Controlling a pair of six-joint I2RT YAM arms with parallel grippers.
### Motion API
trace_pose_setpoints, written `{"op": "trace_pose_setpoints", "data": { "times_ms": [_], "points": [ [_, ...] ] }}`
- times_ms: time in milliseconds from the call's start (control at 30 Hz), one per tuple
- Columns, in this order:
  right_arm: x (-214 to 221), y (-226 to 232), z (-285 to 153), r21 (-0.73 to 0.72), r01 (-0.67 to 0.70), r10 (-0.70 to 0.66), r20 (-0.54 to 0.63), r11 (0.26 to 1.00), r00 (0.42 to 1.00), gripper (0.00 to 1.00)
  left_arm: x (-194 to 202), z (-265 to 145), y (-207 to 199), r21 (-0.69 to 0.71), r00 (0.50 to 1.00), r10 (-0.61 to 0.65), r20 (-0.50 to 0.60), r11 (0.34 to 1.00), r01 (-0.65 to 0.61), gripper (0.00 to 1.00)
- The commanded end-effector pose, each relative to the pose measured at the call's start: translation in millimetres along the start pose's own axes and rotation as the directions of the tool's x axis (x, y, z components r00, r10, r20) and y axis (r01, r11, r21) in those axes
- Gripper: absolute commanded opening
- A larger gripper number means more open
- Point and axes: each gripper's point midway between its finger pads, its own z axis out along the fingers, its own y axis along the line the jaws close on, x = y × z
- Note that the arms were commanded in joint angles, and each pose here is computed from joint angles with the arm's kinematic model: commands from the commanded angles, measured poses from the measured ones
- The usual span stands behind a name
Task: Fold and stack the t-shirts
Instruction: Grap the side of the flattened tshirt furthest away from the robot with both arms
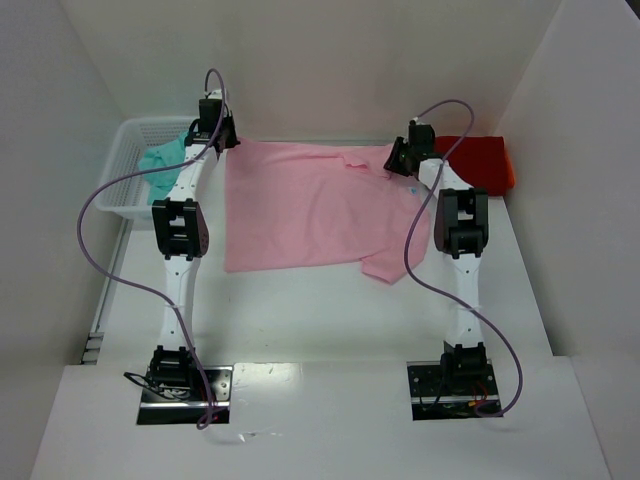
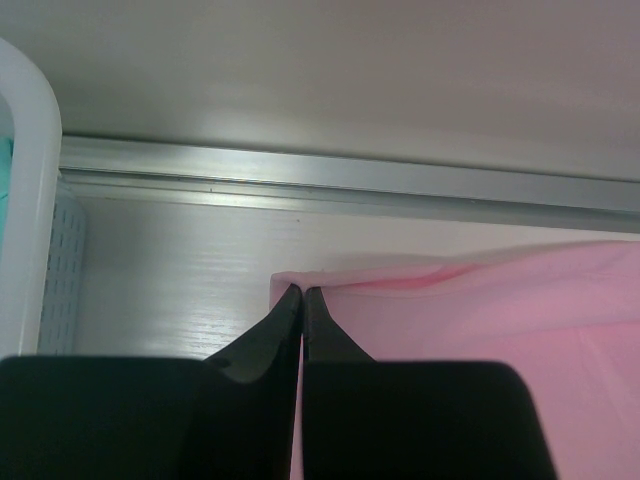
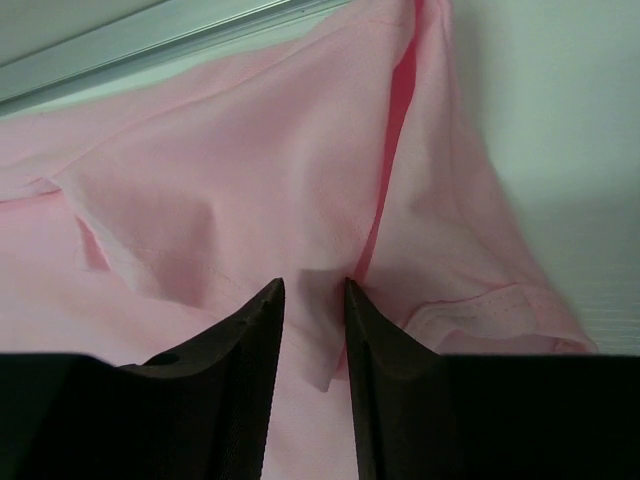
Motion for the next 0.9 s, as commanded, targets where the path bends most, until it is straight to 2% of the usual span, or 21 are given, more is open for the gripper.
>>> {"op": "trace_pose_setpoints", "data": {
  "times_ms": [0,133,167,567,867],
  "points": [
    [-2.0,21.3,-2.6,-0.047,0.013,-0.013,0.004,0.999,1.000,0.31,-17.6,-2.6,-4.9,0.016,0.999,0.012,0.047,1.000,-0.012,0.00],
    [-5.0,22.5,-1.9,-0.046,0.013,-0.013,0.003,0.999,1.000,0.03,-17.6,-2.6,-4.9,0.016,0.999,0.012,0.047,1.000,-0.012,0.00],
    [-8.6,21.3,-2.7,-0.033,0.013,-0.013,0.010,0.999,1.000,0.01,-17.6,-2.6,-4.9,0.016,0.999,0.012,0.047,1.000,-0.012,0.00],
    [-101.0,43.3,-48.7,0.001,0.023,-0.023,0.180,1.000,0.983,0.01,-23.2,-9.8,-4.8,0.015,0.998,0.030,0.046,0.999,-0.031,0.00],
    [-60.7,26.3,-28.8,0.021,0.033,-0.035,0.086,0.999,0.996,0.16,-20.7,-10.1,-6.0,0.023,0.999,0.031,0.036,0.999,-0.031,0.00]
  ]
}}
